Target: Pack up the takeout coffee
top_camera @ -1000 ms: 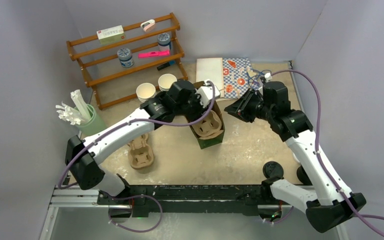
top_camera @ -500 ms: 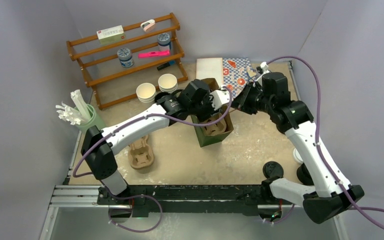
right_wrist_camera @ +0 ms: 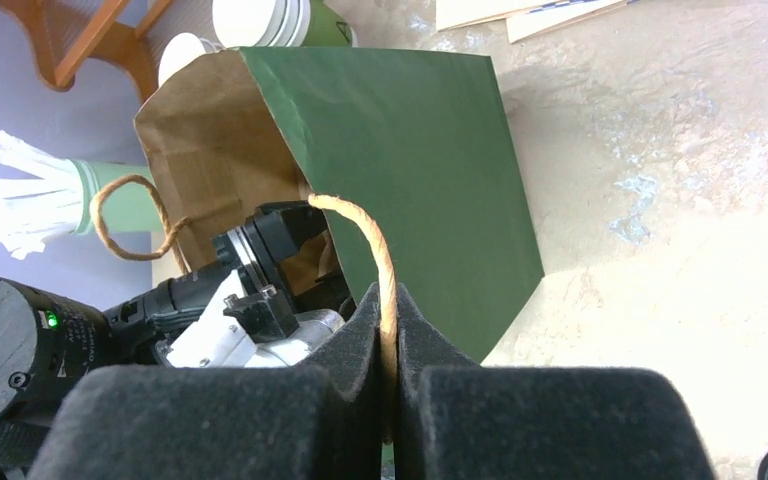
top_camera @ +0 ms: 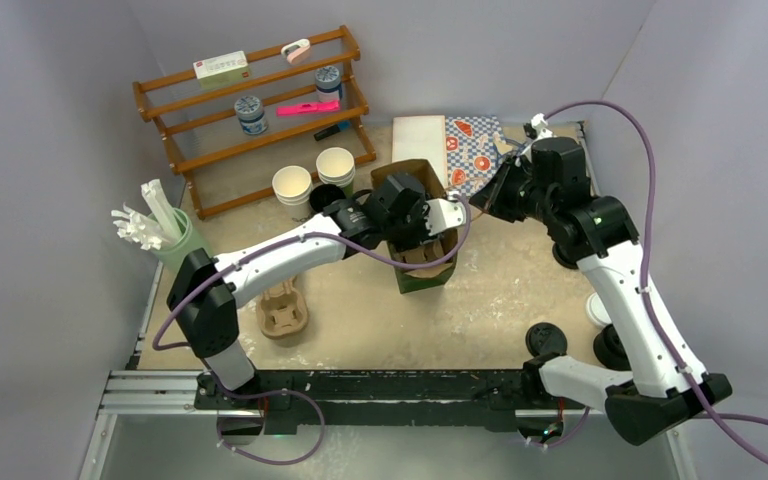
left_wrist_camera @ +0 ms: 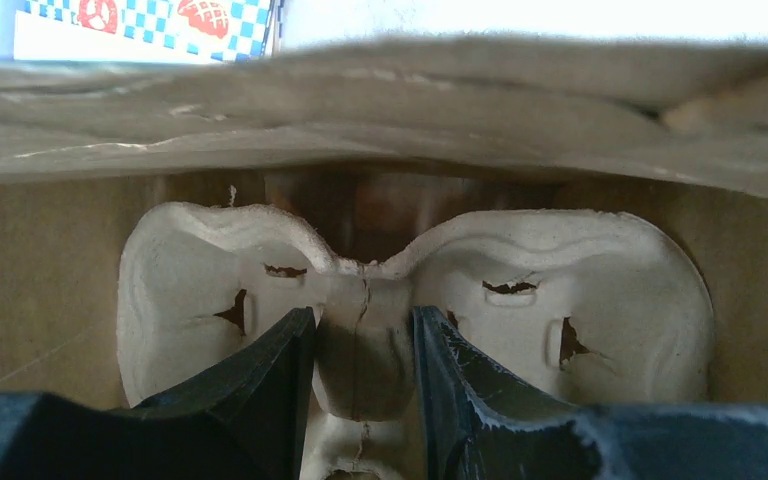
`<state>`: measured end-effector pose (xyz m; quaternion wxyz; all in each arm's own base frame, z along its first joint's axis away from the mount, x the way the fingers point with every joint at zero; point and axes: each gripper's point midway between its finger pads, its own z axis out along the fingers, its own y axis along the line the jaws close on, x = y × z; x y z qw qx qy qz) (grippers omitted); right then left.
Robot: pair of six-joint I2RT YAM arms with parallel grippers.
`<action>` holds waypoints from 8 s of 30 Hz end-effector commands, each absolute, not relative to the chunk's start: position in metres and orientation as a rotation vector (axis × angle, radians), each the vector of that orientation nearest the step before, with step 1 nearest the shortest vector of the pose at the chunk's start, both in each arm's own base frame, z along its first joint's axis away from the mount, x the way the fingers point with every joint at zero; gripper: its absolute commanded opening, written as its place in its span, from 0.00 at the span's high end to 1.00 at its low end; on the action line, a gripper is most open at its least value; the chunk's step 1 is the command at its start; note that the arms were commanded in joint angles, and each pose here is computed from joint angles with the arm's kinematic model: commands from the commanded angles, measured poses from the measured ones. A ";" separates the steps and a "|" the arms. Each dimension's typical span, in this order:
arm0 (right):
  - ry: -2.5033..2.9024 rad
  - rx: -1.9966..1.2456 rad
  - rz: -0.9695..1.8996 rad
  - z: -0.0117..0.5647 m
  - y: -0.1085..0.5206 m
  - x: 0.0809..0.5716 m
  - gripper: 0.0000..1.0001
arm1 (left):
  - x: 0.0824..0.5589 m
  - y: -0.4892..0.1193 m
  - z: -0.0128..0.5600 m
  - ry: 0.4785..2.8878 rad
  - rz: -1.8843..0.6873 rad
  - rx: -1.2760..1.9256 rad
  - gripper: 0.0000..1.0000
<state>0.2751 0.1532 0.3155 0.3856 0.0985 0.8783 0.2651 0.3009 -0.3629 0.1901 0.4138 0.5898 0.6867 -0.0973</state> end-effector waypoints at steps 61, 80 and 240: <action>2.083 0.346 0.520 0.350 0.114 0.269 1.00 | 0.278 -0.370 0.045 2.147 -0.357 1.775 0.63; 2.080 0.356 0.492 0.376 0.111 0.274 1.00 | 0.286 -0.369 0.071 2.012 -0.122 1.773 0.51; 2.018 -0.006 0.622 0.292 0.145 0.275 0.68 | 0.139 -0.469 0.478 1.166 -2.361 0.369 0.54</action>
